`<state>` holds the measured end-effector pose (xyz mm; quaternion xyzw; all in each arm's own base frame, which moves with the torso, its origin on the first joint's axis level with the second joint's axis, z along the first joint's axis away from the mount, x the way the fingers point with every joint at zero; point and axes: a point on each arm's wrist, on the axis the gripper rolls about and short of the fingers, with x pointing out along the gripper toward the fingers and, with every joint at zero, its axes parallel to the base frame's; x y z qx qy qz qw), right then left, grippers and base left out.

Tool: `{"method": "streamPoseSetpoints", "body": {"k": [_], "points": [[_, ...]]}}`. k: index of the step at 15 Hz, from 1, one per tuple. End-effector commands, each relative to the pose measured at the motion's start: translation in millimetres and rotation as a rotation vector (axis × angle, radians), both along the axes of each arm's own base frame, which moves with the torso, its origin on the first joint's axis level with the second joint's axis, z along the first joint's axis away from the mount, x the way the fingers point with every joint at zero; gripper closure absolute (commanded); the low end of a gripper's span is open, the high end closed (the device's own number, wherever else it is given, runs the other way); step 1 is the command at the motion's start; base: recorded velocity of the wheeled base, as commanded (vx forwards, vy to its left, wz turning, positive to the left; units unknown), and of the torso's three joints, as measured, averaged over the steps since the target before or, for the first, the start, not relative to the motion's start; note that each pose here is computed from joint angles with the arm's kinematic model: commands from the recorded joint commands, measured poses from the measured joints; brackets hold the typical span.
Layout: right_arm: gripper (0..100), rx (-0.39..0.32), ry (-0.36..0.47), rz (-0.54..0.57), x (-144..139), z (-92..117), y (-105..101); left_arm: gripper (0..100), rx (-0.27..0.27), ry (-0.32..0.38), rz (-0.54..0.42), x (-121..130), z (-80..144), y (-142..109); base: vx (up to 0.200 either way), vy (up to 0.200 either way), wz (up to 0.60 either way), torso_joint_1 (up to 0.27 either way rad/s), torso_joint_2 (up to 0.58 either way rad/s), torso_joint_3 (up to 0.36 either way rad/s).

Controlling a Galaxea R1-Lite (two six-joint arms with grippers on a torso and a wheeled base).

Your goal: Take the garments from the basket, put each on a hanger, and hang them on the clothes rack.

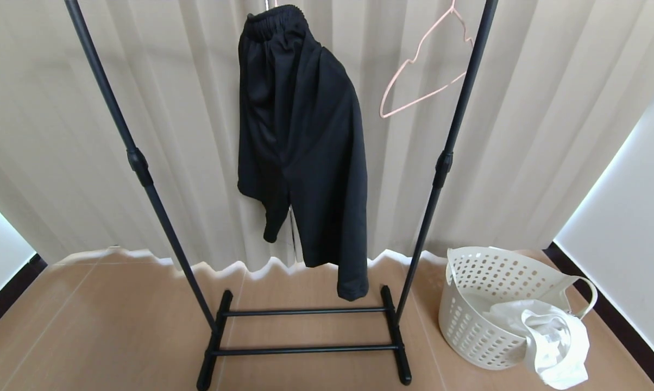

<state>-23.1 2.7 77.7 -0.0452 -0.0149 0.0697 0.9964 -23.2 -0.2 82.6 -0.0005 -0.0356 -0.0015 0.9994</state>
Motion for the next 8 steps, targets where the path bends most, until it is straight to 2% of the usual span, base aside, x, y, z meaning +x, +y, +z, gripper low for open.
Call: {"method": "streamPoseSetpoints", "body": {"k": [1, 4, 6, 8], "points": [[0, 0.0, 0.001, 0.0, 0.1, 0.1, 0.0, 0, 0.0, -0.001, 0.0, 0.1, 0.2, 0.0, 0.0, 0.0, 0.0, -0.071, 0.35, 0.266], [0, 0.0, 0.001, 0.0, 0.1, 0.1, 0.0, 0, 0.0, -0.001, 0.0, 0.1, 0.2, 0.0, 0.0, 0.0, 0.0, -0.028, 0.12, 0.098], [0, 0.0, -0.001, 0.0, 0.1, 0.3, 0.0, 0, 0.0, -0.001, 0.0, 0.1, 0.2, 0.0, 0.0, 0.0, 0.0, 0.0, 0.0, 0.0], [0, 0.0, -0.001, 0.0, 0.1, 0.3, 0.0, 0, 0.0, -0.001, 0.0, 0.1, 0.2, 0.0, 0.0, 0.0, 0.0, -0.036, 0.21, 0.185]]}}
